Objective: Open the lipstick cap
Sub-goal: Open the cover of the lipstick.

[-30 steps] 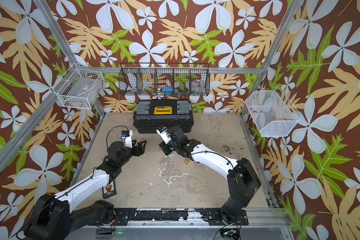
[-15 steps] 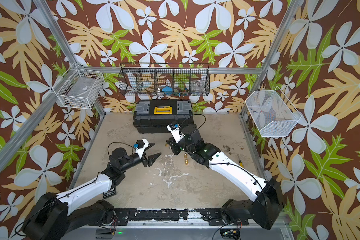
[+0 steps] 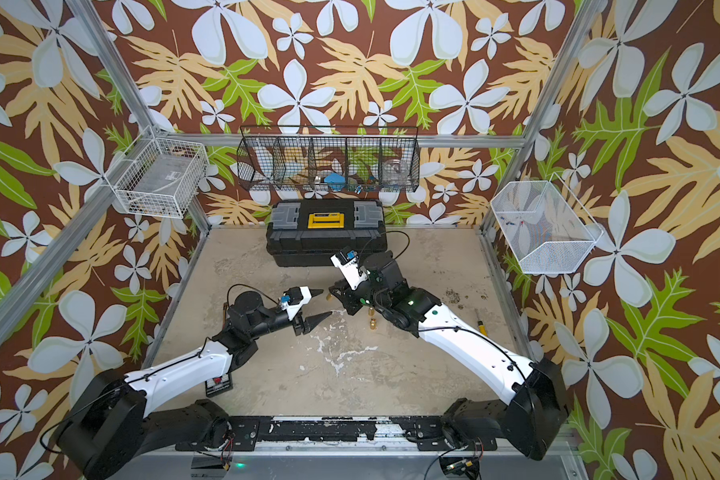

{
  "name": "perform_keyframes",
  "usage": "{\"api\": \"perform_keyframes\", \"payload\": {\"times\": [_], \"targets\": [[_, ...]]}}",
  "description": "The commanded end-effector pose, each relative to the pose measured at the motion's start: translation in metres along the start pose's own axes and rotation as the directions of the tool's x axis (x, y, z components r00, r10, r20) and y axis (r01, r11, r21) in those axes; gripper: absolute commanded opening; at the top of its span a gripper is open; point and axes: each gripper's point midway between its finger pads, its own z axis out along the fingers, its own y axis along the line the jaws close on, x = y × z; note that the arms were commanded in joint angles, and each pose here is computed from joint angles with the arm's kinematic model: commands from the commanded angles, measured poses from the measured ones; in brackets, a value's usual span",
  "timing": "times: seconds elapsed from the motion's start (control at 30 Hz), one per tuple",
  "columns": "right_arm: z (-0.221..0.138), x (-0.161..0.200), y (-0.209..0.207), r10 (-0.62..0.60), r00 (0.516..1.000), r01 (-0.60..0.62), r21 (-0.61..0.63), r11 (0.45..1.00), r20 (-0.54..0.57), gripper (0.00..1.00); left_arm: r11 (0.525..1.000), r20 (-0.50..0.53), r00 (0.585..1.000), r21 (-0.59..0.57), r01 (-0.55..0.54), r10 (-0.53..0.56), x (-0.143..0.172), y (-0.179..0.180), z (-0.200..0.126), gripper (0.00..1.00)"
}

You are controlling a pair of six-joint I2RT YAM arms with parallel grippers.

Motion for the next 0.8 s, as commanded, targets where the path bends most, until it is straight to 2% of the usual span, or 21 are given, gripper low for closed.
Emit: {"api": "perform_keyframes", "payload": {"times": [0.0, 0.3, 0.77], "targets": [[0.000, 0.002, 0.006, -0.005, 1.000, 0.005, -0.032, 0.999, -0.003, 0.24, 0.999, -0.009, 0.999, -0.026, 0.040, -0.040, 0.000, 0.006, 0.005, 0.64], [-0.001, 0.004, 0.010, 0.001, 1.000, -0.001, -0.056, 0.998, -0.005, 0.24, 0.993, -0.051, 0.992, -0.017, 0.117, -0.118, 0.009, 0.009, 0.014, 0.59], [0.002, 0.006, 0.011, 0.024, 1.000, -0.024, -0.067, 0.997, -0.006, 0.24, 0.996, -0.076, 0.993, 0.018, 0.092, -0.090, 0.014, 0.000, 0.010, 0.56]]}}
